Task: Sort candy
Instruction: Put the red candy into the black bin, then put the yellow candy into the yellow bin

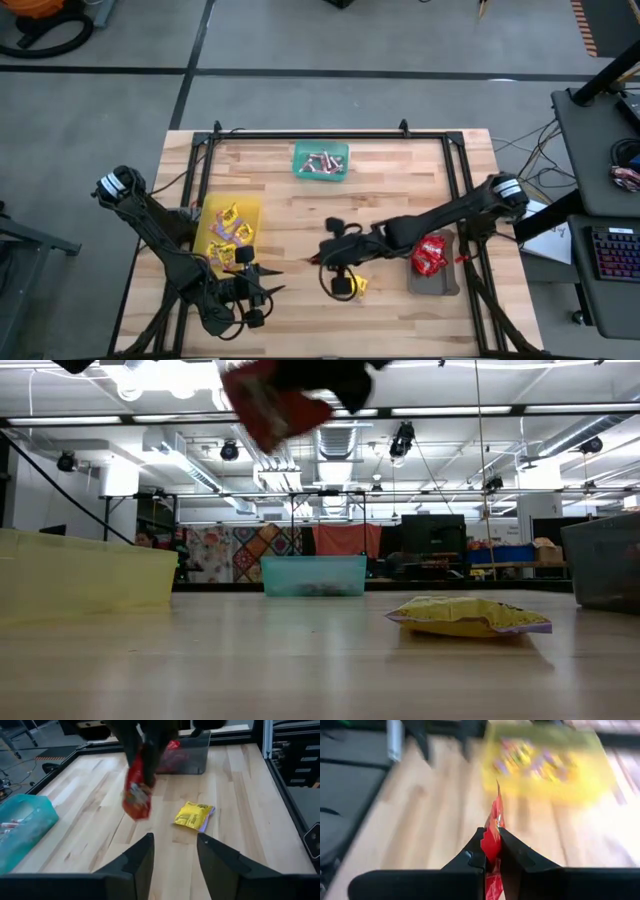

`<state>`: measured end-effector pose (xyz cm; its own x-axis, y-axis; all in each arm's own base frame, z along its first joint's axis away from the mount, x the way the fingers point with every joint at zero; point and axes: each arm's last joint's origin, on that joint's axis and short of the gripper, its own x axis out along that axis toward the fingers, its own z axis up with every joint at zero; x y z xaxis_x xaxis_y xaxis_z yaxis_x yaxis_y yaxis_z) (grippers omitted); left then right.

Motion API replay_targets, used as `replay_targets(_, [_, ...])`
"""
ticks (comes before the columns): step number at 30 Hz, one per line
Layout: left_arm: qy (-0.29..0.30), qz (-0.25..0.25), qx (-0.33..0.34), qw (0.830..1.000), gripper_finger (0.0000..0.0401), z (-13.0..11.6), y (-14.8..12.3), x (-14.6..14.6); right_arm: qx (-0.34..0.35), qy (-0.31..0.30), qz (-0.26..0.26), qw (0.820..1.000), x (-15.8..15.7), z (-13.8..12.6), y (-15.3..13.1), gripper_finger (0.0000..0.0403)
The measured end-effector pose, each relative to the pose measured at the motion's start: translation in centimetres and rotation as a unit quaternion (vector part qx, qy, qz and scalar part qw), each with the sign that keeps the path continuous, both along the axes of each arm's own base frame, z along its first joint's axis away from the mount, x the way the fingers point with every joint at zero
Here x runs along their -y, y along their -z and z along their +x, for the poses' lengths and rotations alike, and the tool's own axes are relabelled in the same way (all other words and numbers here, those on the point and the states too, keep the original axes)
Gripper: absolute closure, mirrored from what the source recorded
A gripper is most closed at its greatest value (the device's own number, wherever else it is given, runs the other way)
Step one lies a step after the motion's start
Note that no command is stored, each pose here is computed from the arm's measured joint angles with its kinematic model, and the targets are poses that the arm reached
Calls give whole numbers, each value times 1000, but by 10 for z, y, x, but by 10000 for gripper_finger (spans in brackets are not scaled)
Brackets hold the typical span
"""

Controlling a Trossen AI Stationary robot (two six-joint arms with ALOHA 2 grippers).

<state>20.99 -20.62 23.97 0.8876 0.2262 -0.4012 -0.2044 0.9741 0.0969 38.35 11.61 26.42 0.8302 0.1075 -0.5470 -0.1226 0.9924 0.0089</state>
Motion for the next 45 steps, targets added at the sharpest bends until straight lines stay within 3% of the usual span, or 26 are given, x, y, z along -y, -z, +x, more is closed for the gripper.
replay_targets(4, [0, -1, 0, 1000, 264, 0, 0, 0, -96, 64, -5, 993, 11, -23, -1, 383])
replay_targets(7, [0, -1, 0, 1000, 264, 0, 0, 0, -188, 117, -2, 975, 18, -45, 1, 383])
replay_targets(11, [-1, -2, 0, 1000, 264, 0, 0, 0, -328, 191, -17, 925, 28, -84, 1, 384])
replay_targets(14, [-1, -2, 0, 1000, 264, 0, 0, 0, -391, 248, -22, 886, 32, -110, -6, 384])
replay_targets(20, [-1, -1, 0, 1000, 264, 0, 0, 0, -458, 317, 49, 829, 32, -146, -18, 384])
replay_targets(26, [-5, -9, 1, 1000, 264, 0, 0, 0, -515, 289, 113, 799, 15, -175, -7, 378])
replay_targets(31, [-5, -9, 1, 1000, 264, 0, 0, 0, -524, 311, 136, 781, 4, -192, 2, 332])
replay_targets(35, [-4, -8, 1, 1000, 264, 0, 0, 0, -524, 326, 145, 773, 4, -202, 0, 283])
replay_targets(38, [-4, -9, 1, 1000, 264, 0, 0, 0, -505, 326, 146, 786, 6, -205, -5, 253])
replay_targets(45, [-1, -19, 24, 1000, 264, 13, 8, 9, -350, 297, 131, 879, 5, -188, -17, 218])
